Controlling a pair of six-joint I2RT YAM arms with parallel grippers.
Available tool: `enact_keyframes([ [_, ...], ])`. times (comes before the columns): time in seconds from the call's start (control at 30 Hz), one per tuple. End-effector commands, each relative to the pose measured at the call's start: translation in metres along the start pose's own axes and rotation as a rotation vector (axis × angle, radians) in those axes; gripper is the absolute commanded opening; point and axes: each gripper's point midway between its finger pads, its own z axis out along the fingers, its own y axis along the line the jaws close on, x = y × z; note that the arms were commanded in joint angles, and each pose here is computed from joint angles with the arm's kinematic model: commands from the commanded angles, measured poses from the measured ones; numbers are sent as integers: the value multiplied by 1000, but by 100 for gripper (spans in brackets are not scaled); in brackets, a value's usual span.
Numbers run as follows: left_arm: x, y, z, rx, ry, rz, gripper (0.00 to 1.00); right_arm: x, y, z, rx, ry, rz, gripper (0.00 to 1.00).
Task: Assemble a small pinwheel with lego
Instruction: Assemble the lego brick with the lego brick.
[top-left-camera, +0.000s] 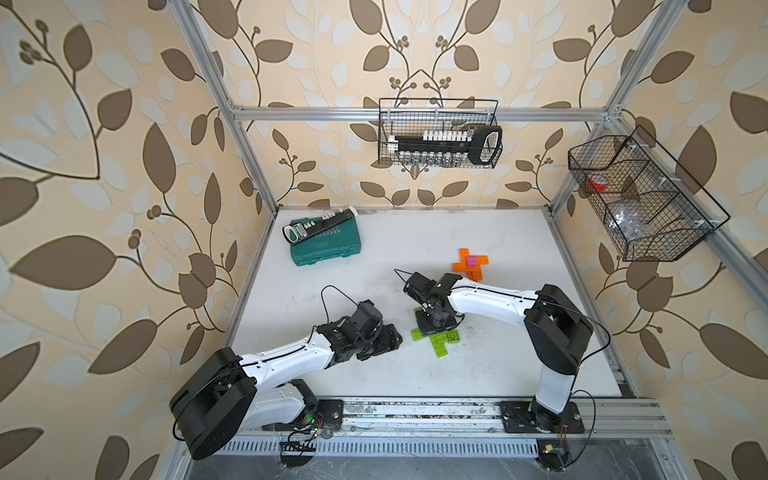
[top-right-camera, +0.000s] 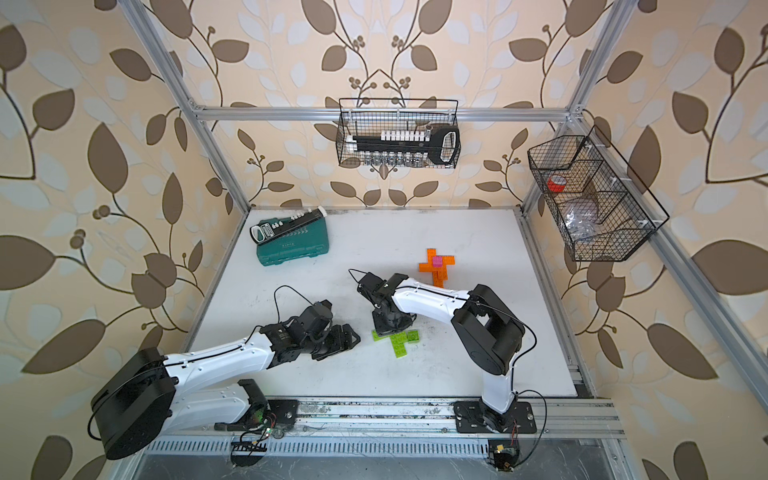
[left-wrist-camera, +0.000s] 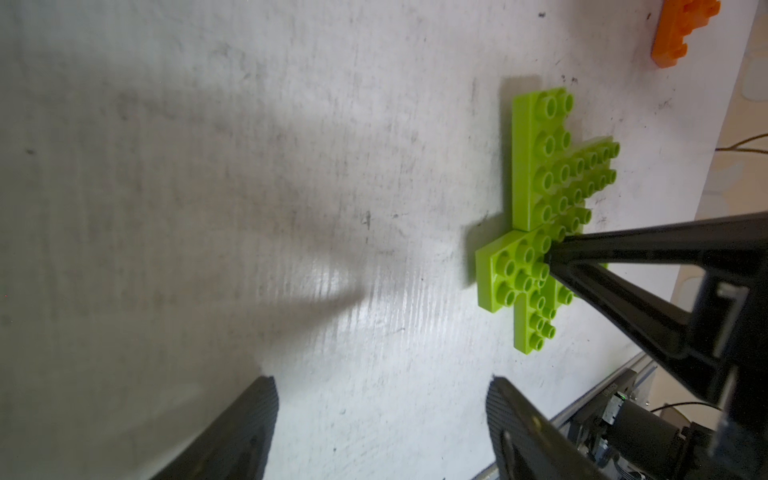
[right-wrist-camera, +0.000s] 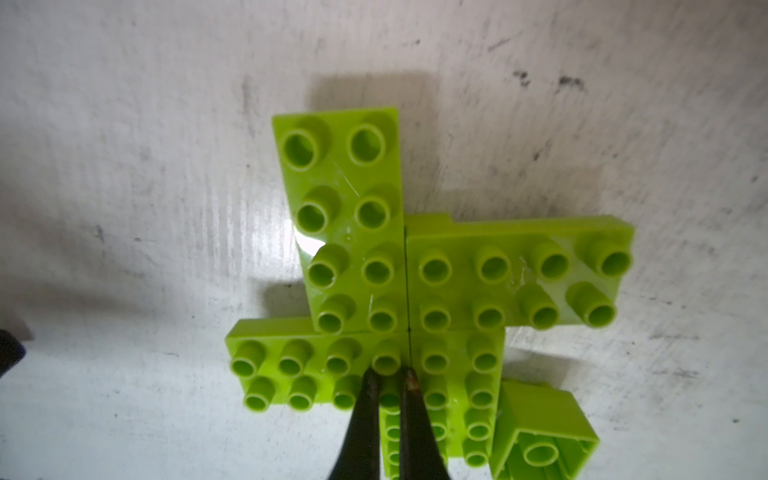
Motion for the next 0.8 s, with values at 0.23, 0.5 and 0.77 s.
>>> enact_keyframes([
  [0.23, -9, -17, -3, 18, -24, 41, 81, 24, -15, 27, 76, 128, -14, 5],
  [0.5, -11, -19, -6, 20, -29, 45, 81, 15, -9, 9, 43, 92, -11, 8],
  [0.77, -12, -19, -11, 12, -40, 48, 81, 9, -3, -10, 6, 54, -5, 13],
])
